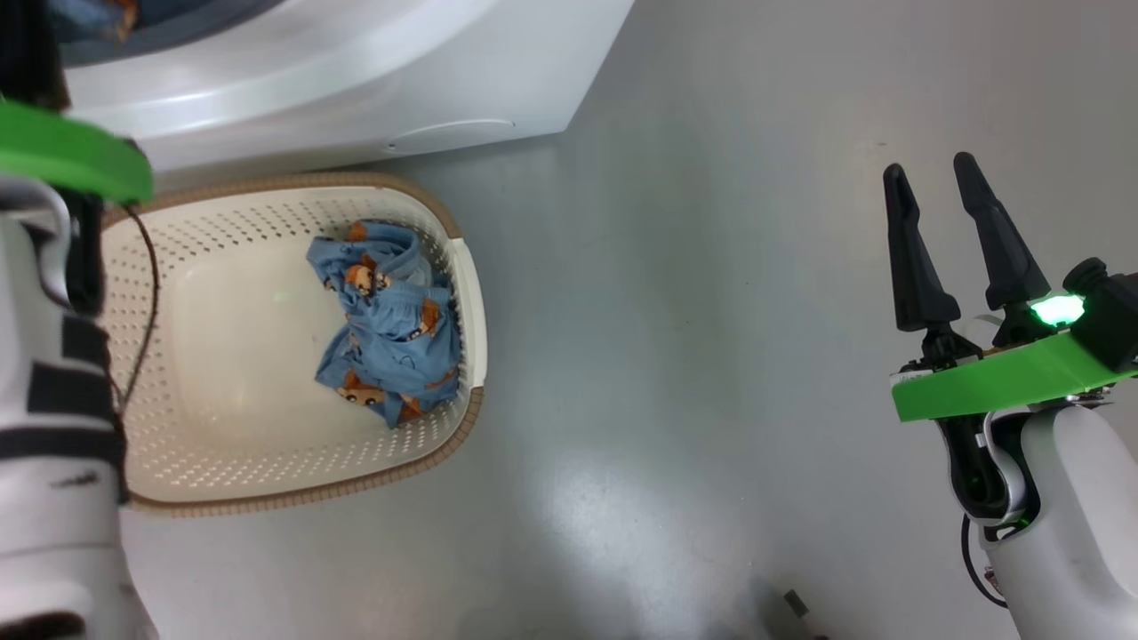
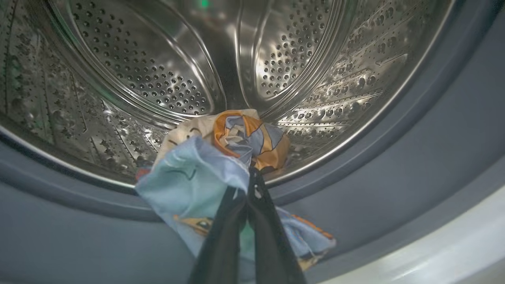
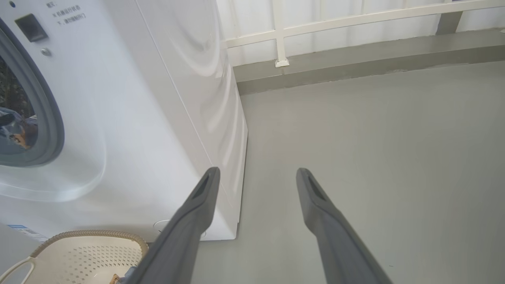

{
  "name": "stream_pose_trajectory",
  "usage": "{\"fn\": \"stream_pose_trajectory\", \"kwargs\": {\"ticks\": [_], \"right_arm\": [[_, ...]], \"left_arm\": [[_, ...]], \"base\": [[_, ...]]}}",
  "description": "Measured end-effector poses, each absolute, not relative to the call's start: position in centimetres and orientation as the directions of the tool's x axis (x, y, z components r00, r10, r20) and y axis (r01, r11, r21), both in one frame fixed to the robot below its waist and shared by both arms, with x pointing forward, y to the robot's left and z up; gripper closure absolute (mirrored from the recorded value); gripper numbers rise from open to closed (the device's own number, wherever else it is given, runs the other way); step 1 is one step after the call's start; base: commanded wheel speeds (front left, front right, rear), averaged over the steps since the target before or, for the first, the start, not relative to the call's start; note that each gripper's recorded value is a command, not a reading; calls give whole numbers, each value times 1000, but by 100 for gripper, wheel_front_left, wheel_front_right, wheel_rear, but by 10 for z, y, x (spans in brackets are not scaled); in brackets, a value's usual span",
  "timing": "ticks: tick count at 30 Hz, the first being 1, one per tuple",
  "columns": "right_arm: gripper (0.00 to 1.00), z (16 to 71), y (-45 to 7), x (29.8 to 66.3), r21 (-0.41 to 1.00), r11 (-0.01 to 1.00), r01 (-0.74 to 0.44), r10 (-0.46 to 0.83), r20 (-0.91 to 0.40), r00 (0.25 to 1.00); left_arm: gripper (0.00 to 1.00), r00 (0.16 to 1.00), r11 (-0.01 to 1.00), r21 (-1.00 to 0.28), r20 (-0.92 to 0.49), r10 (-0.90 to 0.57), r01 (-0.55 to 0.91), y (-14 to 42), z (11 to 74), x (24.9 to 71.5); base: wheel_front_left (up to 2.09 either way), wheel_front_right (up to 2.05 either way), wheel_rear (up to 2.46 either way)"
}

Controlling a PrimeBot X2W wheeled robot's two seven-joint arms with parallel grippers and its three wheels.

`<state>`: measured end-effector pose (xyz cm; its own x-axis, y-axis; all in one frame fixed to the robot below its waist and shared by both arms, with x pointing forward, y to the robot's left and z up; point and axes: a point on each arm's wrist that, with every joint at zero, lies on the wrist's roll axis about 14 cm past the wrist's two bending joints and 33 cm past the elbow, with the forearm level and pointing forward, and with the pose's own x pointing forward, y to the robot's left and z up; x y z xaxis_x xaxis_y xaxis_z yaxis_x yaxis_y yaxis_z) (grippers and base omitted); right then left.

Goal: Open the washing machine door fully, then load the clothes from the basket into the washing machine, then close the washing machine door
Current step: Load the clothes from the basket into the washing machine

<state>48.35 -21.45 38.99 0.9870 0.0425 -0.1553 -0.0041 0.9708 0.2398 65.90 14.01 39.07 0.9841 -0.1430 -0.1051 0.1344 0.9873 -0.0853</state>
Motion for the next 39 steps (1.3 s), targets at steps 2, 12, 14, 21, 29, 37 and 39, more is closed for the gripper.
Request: {"fn": "stream_pose_trajectory", "kwargs": {"ticks": [2,12,14,21,29,37,39], "right_arm": [[0,389,-215,483,241,971,1,39,-159,987],[0,385,-220,480,245,969,28,14,-171,985],[0,384,-223,479,241,970,36,7,-175,985],[0,379,-229,475,232,971,58,-13,-193,981],[0,381,-230,476,231,971,61,-17,-189,982],[0,387,-229,476,235,970,58,-17,-175,984],[0,390,-228,476,237,970,54,-14,-168,986]], "left_arm": [[100,984,986,-81,-98,-150,143,137,395,668],[100,983,986,3,-76,-165,165,130,418,715],[100,986,986,23,-34,-163,163,128,433,727],[100,985,984,40,-2,-175,175,115,436,739],[100,966,983,38,-197,-169,180,112,372,723],[2,957,984,47,-246,-153,169,120,371,722],[0,957,986,44,-249,-147,162,123,375,720]], "base": [[0,0,0],[0,0,0],[0,0,0],[0,0,0],[0,0,0],[0,0,0],[0,0,0]]}}
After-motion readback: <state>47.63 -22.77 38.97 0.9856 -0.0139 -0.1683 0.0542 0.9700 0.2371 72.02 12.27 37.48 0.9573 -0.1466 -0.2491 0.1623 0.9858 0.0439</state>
